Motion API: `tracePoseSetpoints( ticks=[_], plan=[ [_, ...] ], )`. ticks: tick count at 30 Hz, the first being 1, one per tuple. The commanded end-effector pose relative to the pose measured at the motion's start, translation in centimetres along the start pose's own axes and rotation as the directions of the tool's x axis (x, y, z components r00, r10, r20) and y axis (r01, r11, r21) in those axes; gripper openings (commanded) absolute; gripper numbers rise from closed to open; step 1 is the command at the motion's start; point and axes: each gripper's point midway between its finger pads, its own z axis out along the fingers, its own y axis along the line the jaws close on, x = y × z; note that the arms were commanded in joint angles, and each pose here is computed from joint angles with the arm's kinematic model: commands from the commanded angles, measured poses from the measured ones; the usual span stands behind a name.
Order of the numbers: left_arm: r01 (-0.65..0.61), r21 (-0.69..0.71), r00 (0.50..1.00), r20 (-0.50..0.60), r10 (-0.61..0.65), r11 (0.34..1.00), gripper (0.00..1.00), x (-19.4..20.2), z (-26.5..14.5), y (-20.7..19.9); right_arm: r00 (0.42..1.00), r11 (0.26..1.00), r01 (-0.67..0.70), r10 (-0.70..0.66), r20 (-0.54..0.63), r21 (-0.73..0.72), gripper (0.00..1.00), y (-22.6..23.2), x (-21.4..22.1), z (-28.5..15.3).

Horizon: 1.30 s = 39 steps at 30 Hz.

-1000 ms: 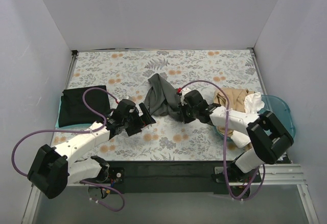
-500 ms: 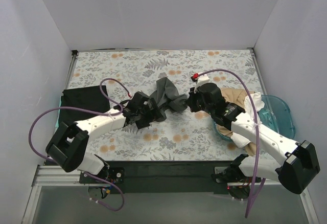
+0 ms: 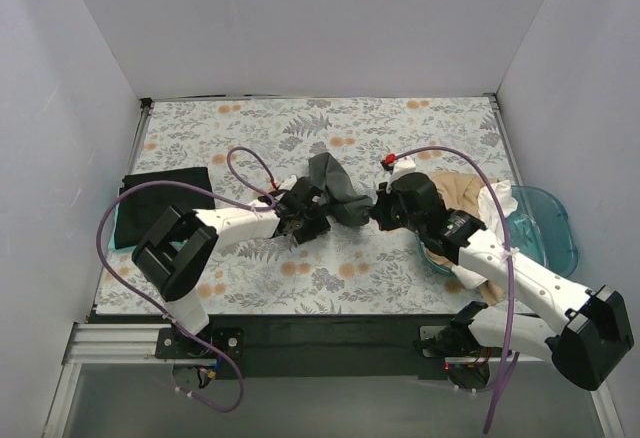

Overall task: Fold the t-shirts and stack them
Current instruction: Flatten the tshirt out

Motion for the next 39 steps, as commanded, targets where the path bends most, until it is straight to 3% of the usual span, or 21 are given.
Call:
tracePoseSetpoints(
  ticks=[1,5,7,11,18,22,23,29,30,34,39],
  plan=[
    [0.073,-0.161,0.996,0.066,-0.063,0.984,0.42,-0.5,1.4,2.9,1.0,1.0,-0.029,0.029,-0.007,-0.012,0.01,-0.1,1.2,-0.5],
    [0.107,-0.269,0.991,0.109,-0.081,0.957,0.24,-1.2,1.9,4.1,0.999,0.999,-0.045,0.045,-0.008,-0.01,0.01,-0.4,2.1,-0.9],
    [0.107,-0.294,0.99,0.118,-0.075,0.95,0.02,-1.4,1.9,4.3,0.999,0.999,-0.046,0.046,0.005,-0.009,0.01,-0.5,2.0,-1.1],
    [0.109,-0.287,0.984,0.164,-0.063,0.952,0.0,-2.7,-0.5,4.0,1.0,0.999,-0.024,0.024,0.021,0.039,0.01,-1.5,1.6,-1.7],
    [0.178,-0.257,0.912,0.407,-0.06,0.95,0.0,-7.5,-9.5,5.6,0.995,0.996,0.011,-0.02,0.093,0.092,0.01,-2.3,-1.3,-3.5],
    [0.243,-0.193,0.806,0.585,-0.087,0.951,0.0,-11.6,-17.1,5.6,0.958,0.99,0.045,-0.081,0.274,0.135,0.01,-2.2,-8.5,-8.1],
    [0.265,-0.12,0.751,0.648,-0.127,0.957,0.0,-13.3,-20.3,4.8,0.95,0.989,0.052,-0.091,0.3,0.137,0.01,-2.1,-9.7,-9.1],
    [0.263,0.093,0.573,0.785,-0.233,0.96,0.0,-17.6,-32.1,4.2,0.848,0.985,0.042,-0.123,0.515,0.167,0.01,-2.0,-17.2,-17.0],
    [0.269,0.17,0.513,0.808,-0.29,0.948,0.0,-18.6,-35.4,4.0,0.831,0.986,0.039,-0.123,0.542,0.165,0.01,-2.0,-17.9,-18.4],
    [0.255,0.273,0.423,0.831,-0.361,0.928,0.0,-19.8,-41.9,4.6,0.781,0.981,0.014,-0.131,0.611,0.193,0.01,-2.6,-20.3,-22.7],
    [0.231,0.341,0.351,0.844,-0.405,0.911,0.0,-20.4,-45.6,5.6,0.757,0.976,-0.019,-0.128,0.641,0.217,0.01,-3.4,-20.9,-25.0]
  ],
)
